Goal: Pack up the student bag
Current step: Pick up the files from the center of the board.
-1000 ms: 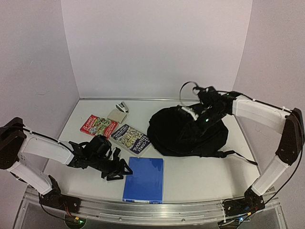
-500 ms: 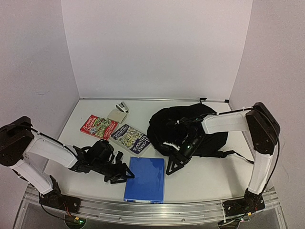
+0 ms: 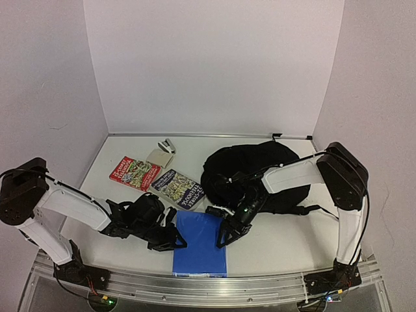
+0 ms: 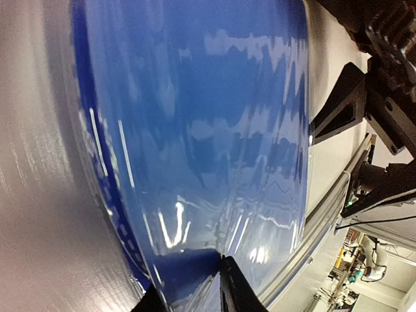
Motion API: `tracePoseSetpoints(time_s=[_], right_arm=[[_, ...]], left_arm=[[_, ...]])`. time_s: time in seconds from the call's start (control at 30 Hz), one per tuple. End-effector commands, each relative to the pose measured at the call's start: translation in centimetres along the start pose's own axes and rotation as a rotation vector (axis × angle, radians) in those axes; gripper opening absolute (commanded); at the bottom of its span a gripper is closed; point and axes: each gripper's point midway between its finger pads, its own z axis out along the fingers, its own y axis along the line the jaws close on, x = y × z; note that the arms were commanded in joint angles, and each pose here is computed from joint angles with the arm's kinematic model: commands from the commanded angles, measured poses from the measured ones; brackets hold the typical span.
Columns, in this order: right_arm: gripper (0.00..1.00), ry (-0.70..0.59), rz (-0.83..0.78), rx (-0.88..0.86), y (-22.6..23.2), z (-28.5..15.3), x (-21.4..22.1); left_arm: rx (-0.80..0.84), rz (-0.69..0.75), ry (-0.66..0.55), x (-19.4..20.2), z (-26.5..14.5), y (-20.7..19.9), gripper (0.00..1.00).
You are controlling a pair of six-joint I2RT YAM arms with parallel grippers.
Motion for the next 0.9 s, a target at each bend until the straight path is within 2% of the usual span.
tracePoseSetpoints(time_s=[0.0,0.2,0.3,0.47,0.67,0.87], right_arm=[[0.72,-0.038,-0.059,0.061,-1.0,0.5,-0.7],[0.71,-0.090,-0.128,0.104,0.6,-1.6,-1.5],[0.75,-0.150,-0.184,0.136,2.2,-3.9,-2.5],[0.87,-0.277,-0.224,0.179,4.4,-9.5,-3.8],[0.97,-0.409,-0.215,0.231,4.8,-15.4,-5.0],[0.98,-0.428,-0.192,0.163,4.7,-16.0,-5.6]], left_arm=[[0.135,0.175,-0.065,-0.8,-1.2,-6.2,0.17],[0.154,0.199,-0.132,-1.5,-3.0,-7.1,0.00],[0.170,0.232,-0.163,-1.8,-4.8,-8.3,0.00],[0.200,0.275,-0.259,-3.3,-8.3,-10.8,0.00],[0.276,0.327,-0.366,-5.6,-13.1,-14.3,0.00],[0.419,0.312,-0.517,-9.8,-18.1,-16.9,0.00]])
